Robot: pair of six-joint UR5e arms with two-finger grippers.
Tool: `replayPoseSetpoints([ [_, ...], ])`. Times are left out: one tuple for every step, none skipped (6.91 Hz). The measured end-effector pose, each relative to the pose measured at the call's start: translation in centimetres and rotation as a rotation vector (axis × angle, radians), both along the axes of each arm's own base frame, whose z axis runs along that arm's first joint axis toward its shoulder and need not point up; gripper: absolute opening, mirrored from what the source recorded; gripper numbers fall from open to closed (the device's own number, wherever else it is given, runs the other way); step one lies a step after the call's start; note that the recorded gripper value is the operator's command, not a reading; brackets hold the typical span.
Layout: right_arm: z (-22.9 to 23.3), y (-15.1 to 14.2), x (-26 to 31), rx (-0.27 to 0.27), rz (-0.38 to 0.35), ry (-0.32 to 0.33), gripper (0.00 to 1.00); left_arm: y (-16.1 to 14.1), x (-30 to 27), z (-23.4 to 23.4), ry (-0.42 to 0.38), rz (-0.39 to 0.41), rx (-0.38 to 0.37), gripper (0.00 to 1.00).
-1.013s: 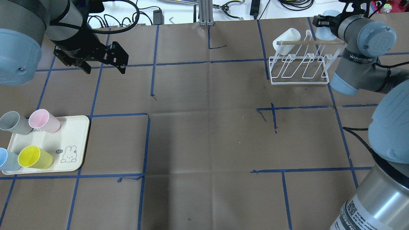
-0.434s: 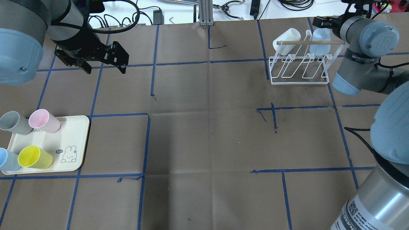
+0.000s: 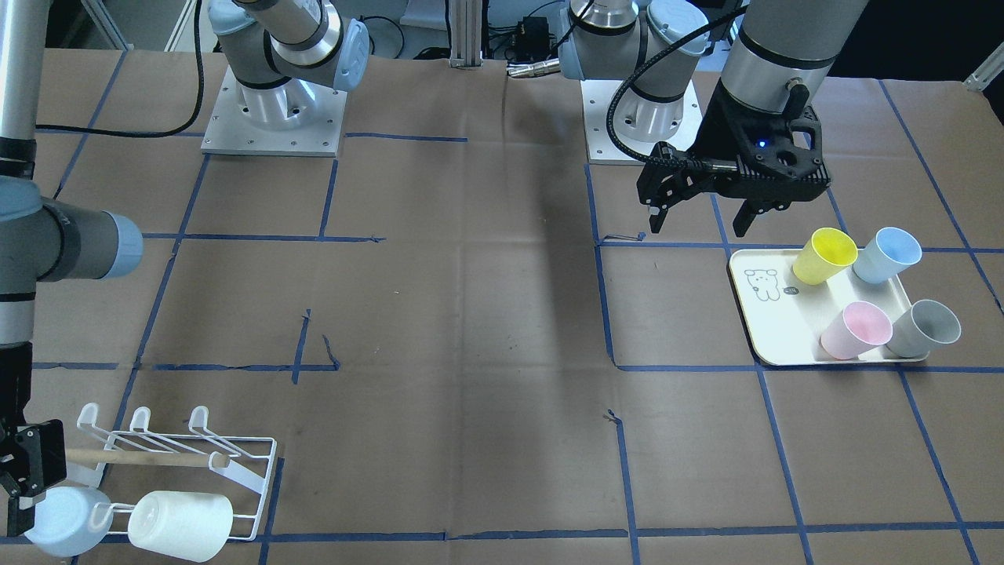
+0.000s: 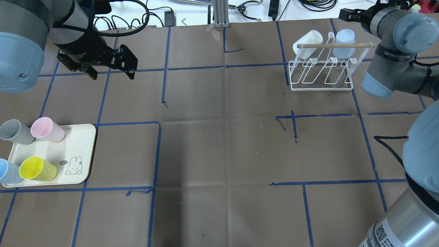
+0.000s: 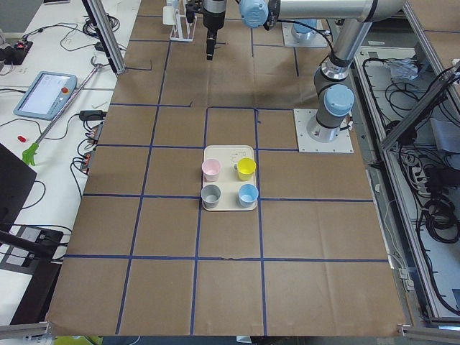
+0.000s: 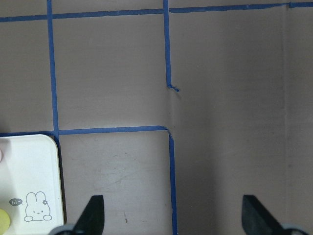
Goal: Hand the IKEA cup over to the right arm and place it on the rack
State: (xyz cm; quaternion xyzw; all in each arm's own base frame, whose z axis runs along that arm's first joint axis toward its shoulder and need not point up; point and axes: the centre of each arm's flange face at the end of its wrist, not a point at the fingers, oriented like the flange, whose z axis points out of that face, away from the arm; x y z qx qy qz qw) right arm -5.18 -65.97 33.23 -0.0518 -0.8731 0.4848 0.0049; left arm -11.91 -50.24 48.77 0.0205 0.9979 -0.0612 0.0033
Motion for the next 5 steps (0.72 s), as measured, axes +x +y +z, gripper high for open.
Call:
replayPoseSetpoints([
  [1.7, 0.5, 0.4, 0.031, 0.003, -0.009, 1.0, 0.0, 0.0, 0.0, 0.0, 0.0, 0.001, 1.0],
  [3.6, 1.2, 0.8, 0.08, 0.005, -0.025, 1.0, 0.0, 0.0, 0.0, 0.0, 0.001, 0.001, 1.0],
  [5.6, 2.2, 1.8, 0.144, 0.014, -0.044, 1.0, 0.0, 0.0, 0.0, 0.0, 0.001, 0.001, 1.0],
  [7.3, 3.1, 3.5, 0.222, 0.03, -0.06, 1.0, 0.0, 0.1, 0.0, -0.001, 0.001, 0.001, 1.0],
  [8.9, 4.0, 5.9, 0.324, 0.048, -0.066, 1.0, -0.1, 0.1, -0.1, -0.001, 0.001, 0.002, 1.0],
])
